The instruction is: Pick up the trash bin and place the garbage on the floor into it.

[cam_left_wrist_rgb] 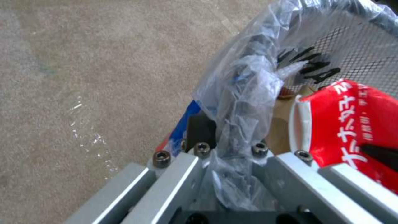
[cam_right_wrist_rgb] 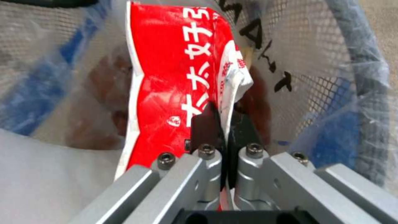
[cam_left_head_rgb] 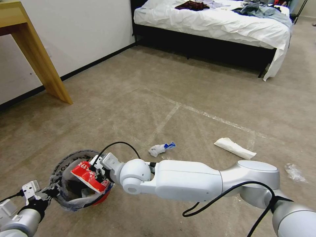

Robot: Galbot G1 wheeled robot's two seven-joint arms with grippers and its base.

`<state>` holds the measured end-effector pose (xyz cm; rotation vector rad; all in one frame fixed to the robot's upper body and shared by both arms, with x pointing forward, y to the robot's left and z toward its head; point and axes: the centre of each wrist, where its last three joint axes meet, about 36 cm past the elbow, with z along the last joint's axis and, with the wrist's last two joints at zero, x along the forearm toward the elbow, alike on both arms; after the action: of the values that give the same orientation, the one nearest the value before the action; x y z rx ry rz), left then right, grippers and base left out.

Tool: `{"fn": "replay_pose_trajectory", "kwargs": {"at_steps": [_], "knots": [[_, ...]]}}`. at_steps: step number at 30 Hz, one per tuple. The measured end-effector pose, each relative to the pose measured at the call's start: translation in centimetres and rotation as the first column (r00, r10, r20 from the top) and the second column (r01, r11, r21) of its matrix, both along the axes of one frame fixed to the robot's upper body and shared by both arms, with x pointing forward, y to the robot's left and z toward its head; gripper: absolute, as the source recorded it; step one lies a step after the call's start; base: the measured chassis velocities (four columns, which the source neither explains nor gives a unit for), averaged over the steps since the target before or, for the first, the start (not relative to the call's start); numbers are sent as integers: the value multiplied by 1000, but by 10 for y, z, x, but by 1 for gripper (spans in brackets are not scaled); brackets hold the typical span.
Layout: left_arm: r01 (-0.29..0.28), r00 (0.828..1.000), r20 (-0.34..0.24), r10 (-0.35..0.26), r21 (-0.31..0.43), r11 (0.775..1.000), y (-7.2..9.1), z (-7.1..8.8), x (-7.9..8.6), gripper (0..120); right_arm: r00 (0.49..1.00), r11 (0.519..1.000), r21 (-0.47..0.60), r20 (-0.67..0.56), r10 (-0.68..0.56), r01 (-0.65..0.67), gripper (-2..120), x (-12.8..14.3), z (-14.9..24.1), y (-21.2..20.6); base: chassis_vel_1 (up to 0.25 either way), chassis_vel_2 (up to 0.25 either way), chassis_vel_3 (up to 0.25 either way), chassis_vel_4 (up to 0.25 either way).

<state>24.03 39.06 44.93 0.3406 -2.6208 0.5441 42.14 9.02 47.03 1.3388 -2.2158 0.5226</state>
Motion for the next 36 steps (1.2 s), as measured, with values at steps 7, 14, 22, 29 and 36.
{"fn": "replay_pose_trajectory", "kwargs": {"at_steps": [7,14,22,29,36], "knots": [[1,1000,-4,-1,-1,1000,0,-3,0,1,1000,1000,-6,1,-7,8,0,3,-4,4,0,0,0,0],[2,1000,-6,-2,-1,1000,0,-3,1,1,1000,1000,3,7,-6,6,3,1,0,5,0,0,0,0],[2,1000,-7,-2,-1,1000,1,-4,1,1,1000,1000,19,16,4,-5,28,-4,8,4,0,0,0,0],[-1,1000,-8,1,-2,1000,1,-5,2,1,1000,1000,27,25,15,-16,50,-8,16,3,0,0,0,0],[-3,1000,-8,3,-4,1000,1,-6,2,1,999,999,31,27,25,-26,79,-12,22,4,0,0,0,0]]}}
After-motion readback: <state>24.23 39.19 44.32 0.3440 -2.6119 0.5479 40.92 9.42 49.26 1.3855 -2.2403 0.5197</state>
